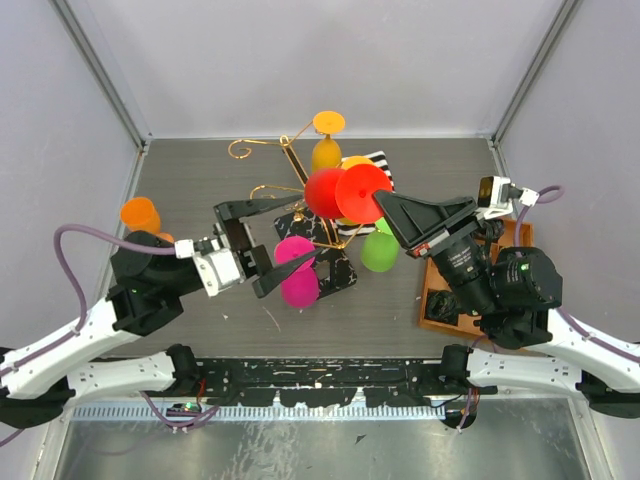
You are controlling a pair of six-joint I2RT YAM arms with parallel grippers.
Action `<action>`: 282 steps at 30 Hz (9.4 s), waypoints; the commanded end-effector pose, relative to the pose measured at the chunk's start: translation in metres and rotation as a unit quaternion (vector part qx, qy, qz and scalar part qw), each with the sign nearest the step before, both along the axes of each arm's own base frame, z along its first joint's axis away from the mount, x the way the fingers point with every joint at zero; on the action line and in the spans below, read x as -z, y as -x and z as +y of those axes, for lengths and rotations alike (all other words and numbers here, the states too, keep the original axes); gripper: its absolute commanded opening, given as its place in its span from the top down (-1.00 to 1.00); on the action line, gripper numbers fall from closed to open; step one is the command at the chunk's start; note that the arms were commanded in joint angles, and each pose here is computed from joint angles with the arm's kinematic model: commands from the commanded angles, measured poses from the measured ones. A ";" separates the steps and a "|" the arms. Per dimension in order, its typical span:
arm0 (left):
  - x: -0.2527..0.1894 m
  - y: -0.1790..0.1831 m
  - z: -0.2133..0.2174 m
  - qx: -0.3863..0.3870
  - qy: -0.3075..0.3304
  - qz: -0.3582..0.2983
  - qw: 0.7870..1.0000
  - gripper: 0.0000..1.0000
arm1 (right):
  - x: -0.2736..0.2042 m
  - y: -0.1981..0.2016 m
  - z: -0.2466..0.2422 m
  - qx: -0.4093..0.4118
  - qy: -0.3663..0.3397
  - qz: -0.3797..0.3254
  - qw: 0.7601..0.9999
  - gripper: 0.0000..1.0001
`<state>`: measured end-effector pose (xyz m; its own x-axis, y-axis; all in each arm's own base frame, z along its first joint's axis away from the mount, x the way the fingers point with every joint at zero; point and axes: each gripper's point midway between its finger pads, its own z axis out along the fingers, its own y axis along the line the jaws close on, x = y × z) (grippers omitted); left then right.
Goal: Place the wine glass upside down on the wine glass rack
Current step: Turn the wine glass upside down at the wine rack.
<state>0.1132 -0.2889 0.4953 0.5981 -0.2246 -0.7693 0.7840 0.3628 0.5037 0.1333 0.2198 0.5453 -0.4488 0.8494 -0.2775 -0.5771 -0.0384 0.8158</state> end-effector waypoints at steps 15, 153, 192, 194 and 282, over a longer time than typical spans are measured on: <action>-0.033 -0.010 -0.024 0.000 0.035 -0.032 0.999 -0.52 | -0.025 0.011 -0.002 -0.033 -0.039 -0.011 0.999 0.99; 0.090 -0.110 0.123 -0.373 0.052 0.339 0.862 1.00 | 0.146 -0.081 0.055 0.119 0.578 -0.040 0.806 -0.31; 0.148 -0.229 0.165 -0.394 0.140 0.298 0.858 1.00 | 0.214 -0.169 0.072 0.081 0.660 0.009 0.747 -0.18; 0.150 -0.230 0.158 -0.380 0.131 0.300 0.865 1.00 | 0.216 -0.171 0.074 0.079 0.662 0.009 0.745 -0.06; 0.207 -0.341 0.150 -0.363 0.207 0.263 0.870 1.00 | 0.262 -0.182 0.075 0.056 0.700 0.019 0.712 0.39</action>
<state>0.4433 -0.1562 0.2705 0.2084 -0.2627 -0.9421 0.4292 0.8901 -0.1532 0.3087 0.2980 0.2850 -0.4437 -0.2001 -0.8735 -0.4922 0.8690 0.0509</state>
